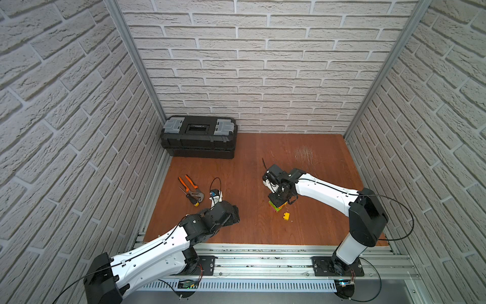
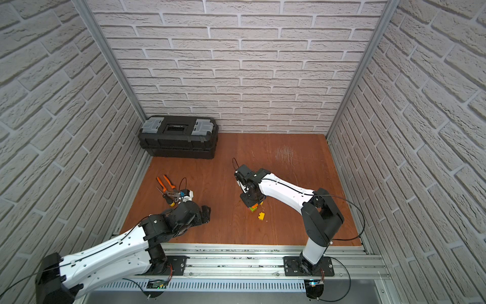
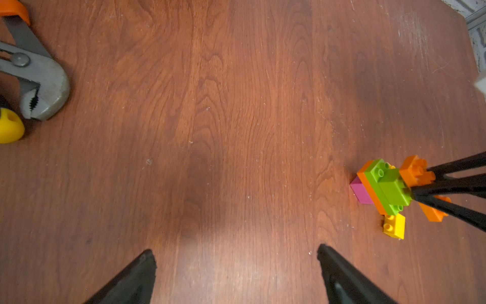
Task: Assemble a carrot with lego
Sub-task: Assemble the lego brick with the lego brick.
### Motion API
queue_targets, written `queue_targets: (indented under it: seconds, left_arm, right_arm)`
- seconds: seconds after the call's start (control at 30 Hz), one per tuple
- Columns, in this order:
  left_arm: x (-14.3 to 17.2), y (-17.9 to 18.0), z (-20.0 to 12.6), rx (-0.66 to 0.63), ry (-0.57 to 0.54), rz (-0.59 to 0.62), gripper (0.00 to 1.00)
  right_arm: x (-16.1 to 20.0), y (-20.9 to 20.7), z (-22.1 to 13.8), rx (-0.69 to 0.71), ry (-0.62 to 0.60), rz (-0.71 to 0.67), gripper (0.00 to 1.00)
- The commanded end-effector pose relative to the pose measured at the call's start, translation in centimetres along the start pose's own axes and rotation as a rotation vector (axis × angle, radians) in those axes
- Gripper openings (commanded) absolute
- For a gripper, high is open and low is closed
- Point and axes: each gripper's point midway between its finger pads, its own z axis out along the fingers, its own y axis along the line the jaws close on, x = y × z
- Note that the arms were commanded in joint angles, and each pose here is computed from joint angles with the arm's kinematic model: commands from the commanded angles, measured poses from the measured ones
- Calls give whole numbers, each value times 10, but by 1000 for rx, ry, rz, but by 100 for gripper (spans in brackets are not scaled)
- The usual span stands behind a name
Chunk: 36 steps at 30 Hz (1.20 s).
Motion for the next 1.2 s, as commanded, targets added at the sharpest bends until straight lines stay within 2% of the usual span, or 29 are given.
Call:
queue_targets:
  seconds: [0.0,0.47,0.83,1.17]
  left_arm:
    - [1,-3,2,12,-5,-8,98]
    - [2,-4,4,6,4,-2,98]
    - [3,-5,5,10,7,-6,98]
    - [4,-7,7,12,13,0,98]
  right_arm:
    - [0,1,5,15,2,8,2]
    - [6,3,25,22,32,12,2]
    - [1,1,19,38,16,19,2]
    - [14,8,48,23,57,26,2]
